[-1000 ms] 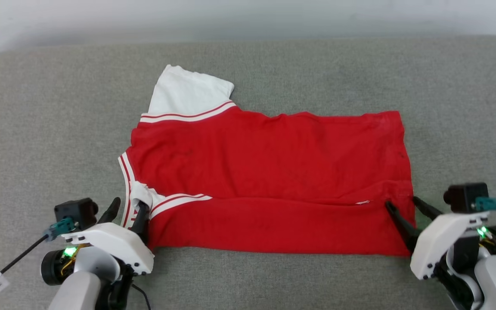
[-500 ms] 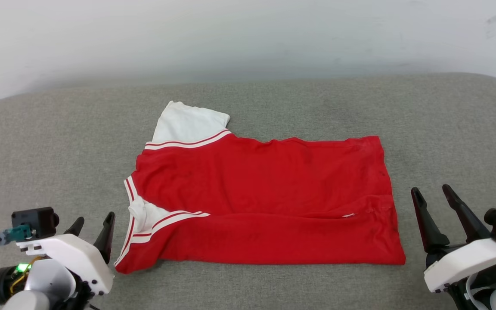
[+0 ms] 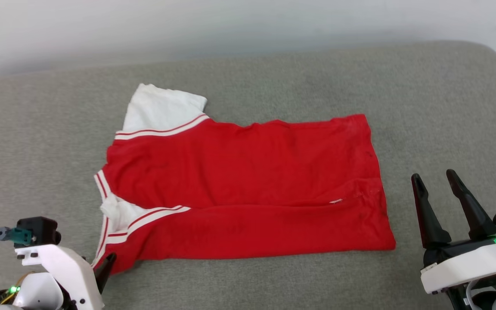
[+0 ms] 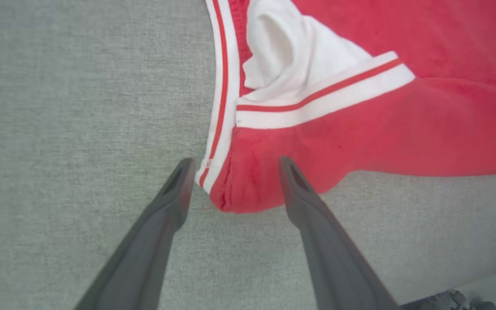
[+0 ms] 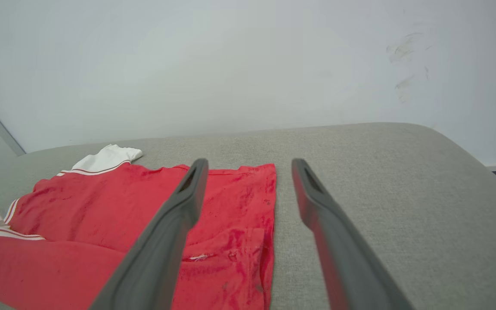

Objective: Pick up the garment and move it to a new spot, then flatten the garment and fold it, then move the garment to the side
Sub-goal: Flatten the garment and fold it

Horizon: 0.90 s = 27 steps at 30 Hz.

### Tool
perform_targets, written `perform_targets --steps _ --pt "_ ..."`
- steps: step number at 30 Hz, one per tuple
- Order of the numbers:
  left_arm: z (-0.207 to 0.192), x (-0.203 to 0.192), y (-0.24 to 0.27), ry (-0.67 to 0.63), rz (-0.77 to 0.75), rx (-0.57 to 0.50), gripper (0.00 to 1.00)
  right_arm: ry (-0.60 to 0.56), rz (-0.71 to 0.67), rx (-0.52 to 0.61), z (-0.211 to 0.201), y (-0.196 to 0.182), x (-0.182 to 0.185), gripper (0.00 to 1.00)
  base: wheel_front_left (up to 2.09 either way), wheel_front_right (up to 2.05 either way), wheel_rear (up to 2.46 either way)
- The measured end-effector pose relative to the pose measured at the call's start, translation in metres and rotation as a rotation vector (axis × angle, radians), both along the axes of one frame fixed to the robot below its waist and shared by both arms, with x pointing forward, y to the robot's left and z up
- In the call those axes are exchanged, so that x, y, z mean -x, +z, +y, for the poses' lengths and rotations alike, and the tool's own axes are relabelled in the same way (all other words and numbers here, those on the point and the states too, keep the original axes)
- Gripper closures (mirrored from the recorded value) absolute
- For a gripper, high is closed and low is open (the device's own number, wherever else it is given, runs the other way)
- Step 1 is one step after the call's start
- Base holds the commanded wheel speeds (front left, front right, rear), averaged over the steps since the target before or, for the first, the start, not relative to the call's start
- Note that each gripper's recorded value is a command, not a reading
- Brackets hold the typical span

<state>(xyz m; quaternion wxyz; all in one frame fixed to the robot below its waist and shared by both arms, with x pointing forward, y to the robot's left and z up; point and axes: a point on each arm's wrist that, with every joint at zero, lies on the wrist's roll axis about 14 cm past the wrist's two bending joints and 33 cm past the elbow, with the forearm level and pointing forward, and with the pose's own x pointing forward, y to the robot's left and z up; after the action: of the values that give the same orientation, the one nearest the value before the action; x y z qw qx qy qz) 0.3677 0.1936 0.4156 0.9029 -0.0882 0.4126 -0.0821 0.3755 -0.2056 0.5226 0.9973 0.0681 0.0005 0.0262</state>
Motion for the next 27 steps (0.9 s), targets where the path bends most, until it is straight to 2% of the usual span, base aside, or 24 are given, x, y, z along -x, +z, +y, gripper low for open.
perform_targets --steps 9,10,11,12,18,22,27 --pt "-0.01 0.005 -0.051 -0.021 0.24 0.042 0.0 -0.044 0.034 0.014 -0.012 -0.013 -0.004 0.0 0.0 0.0 0.0" --pt "-0.011 0.005 -0.052 -0.026 0.25 0.045 0.44 -0.049 0.039 0.015 -0.014 -0.014 -0.003 0.0 0.0 0.0 0.0" --pt "-0.012 0.005 -0.053 -0.027 0.254 0.049 0.8 -0.052 0.04 0.017 -0.016 -0.014 -0.003 0.0 0.0 0.0 0.0" --pt "-0.012 0.004 -0.053 -0.027 0.254 0.05 1.0 -0.055 0.04 0.02 -0.017 -0.014 -0.003 0.0 0.0 0.0 0.0" --pt "-0.017 0.001 -0.047 -0.027 0.206 0.074 1.0 -0.06 0.068 0.019 -0.023 -0.014 -0.001 0.0 0.0 0.0 0.0" --pt "-0.016 -0.005 -0.032 -0.022 0.121 0.073 1.0 -0.047 0.141 0.01 -0.026 -0.021 0.002 0.0 0.0 0.0 0.0" --pt "-0.014 -0.013 -0.002 -0.017 -0.011 0.057 1.0 -0.014 0.392 0.002 -0.031 -0.058 0.014 0.0 0.0 0.0 0.0"
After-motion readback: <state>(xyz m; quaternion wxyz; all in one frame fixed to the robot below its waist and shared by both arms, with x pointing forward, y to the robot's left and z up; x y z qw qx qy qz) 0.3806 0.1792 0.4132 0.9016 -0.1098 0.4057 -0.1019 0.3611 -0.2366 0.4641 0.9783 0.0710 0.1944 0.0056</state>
